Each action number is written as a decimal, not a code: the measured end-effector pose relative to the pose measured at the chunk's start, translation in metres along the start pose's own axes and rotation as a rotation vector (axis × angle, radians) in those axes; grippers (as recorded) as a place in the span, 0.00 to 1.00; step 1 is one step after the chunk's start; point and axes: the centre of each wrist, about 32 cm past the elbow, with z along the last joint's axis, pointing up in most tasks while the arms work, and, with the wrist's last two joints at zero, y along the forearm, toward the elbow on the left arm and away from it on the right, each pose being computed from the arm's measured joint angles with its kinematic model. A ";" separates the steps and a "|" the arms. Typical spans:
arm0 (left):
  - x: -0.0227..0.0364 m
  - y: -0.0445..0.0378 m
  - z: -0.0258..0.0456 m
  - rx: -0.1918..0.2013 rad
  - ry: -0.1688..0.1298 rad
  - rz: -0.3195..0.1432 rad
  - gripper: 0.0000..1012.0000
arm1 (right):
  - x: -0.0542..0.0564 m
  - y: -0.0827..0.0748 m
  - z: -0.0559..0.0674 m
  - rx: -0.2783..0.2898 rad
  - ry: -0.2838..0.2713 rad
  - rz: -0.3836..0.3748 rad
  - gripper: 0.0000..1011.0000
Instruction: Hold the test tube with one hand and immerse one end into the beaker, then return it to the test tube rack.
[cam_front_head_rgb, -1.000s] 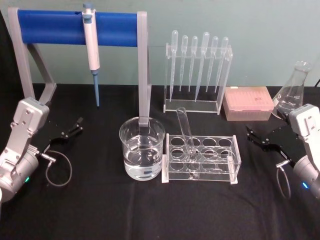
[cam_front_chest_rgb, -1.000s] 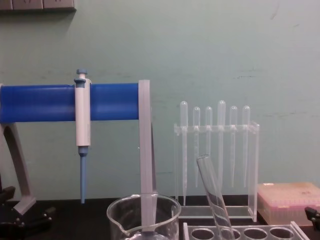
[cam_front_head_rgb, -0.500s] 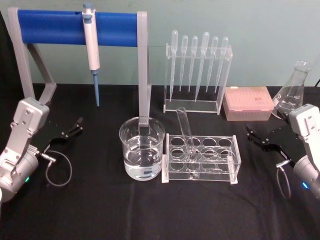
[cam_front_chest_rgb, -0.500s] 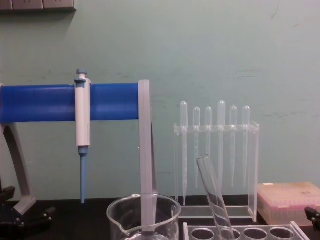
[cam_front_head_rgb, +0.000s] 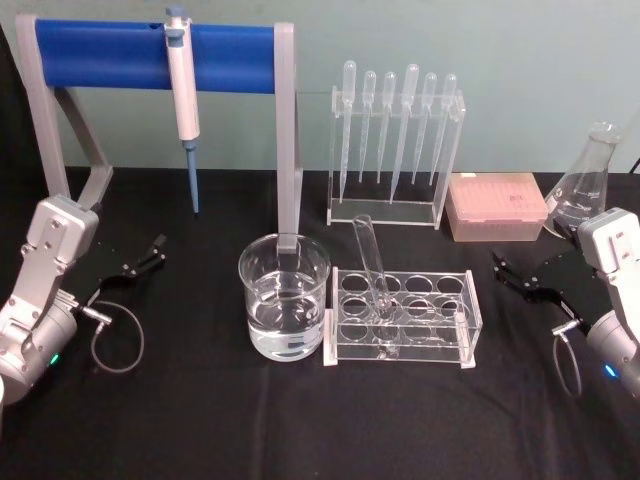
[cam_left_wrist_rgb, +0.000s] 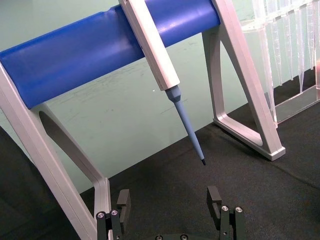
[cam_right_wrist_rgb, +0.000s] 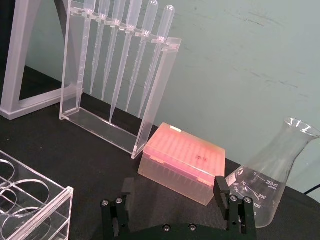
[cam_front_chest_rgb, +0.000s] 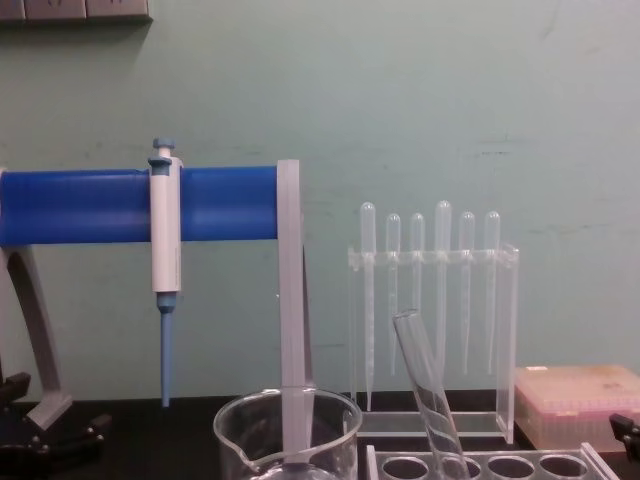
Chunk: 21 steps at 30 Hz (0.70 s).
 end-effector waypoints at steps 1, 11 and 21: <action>0.0000 0.0000 0.0000 0.000 0.000 0.000 0.99 | 0.000 0.000 0.000 0.000 0.000 0.000 0.99; 0.0000 0.0000 0.0000 0.000 0.000 0.000 0.99 | -0.003 -0.012 0.001 0.006 -0.007 -0.002 0.99; 0.0000 0.0000 0.0000 0.000 0.000 0.000 0.99 | -0.025 -0.064 0.021 0.038 0.001 0.038 0.99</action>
